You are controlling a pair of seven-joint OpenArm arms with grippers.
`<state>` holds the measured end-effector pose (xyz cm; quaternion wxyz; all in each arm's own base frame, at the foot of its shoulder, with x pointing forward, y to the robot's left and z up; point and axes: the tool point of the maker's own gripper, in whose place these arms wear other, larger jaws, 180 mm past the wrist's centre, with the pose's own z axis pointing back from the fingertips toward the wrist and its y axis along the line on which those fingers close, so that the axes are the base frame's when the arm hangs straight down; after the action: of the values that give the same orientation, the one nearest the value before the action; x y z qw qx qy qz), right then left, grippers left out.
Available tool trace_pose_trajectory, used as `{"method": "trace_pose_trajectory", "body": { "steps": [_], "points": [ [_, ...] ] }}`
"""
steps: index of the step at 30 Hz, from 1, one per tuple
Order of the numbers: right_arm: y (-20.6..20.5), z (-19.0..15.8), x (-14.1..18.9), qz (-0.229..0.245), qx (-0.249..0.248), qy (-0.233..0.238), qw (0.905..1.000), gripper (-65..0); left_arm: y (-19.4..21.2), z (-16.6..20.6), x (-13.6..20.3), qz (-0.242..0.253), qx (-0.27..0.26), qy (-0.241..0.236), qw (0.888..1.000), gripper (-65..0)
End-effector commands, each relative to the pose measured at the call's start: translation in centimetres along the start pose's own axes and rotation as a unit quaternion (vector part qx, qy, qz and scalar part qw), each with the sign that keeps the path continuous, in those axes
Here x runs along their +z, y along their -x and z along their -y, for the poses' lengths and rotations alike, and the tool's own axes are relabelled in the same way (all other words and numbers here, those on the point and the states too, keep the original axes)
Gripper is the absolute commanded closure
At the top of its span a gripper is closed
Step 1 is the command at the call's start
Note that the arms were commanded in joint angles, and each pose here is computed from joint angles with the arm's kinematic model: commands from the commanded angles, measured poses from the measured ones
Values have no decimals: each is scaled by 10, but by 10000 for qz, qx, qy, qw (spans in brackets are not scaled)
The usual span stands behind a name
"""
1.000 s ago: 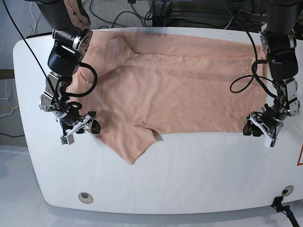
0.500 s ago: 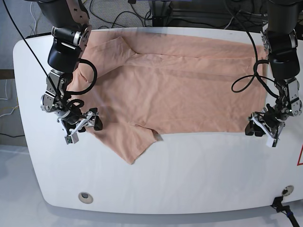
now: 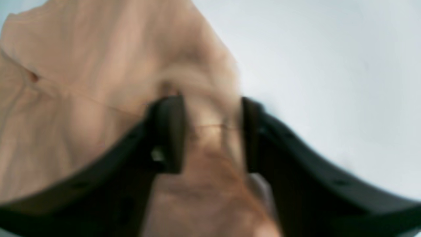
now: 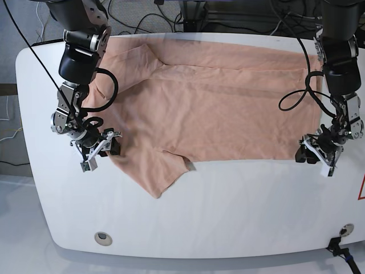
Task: Fold the T-shirt properly
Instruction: 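Lower both grippers onto the hem corners of the peach shirt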
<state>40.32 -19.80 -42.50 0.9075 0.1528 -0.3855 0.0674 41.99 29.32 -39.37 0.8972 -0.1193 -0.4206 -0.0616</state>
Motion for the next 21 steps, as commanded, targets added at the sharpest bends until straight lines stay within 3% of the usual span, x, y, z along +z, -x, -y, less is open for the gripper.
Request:
{"method": "trace_pose_trajectory", "body": {
  "steps": [1,4,7,21],
  "points": [
    [5,5,2,-269,118,87,9995,-162,-35,-16,12,518,87,-142,9985,-262],
    [5,5,2,-269,118,87,9995,-67,-40,-27,19,682,268,-261,9970,-264],
    [5,5,2,-269,118,87,9995,0,-26,-29,21,538,295,-287,9977,-265],
    [5,3,1,-270,119,70,9995,0,-5,-31,23,334,315,-322,9984,-267]
  ]
}}
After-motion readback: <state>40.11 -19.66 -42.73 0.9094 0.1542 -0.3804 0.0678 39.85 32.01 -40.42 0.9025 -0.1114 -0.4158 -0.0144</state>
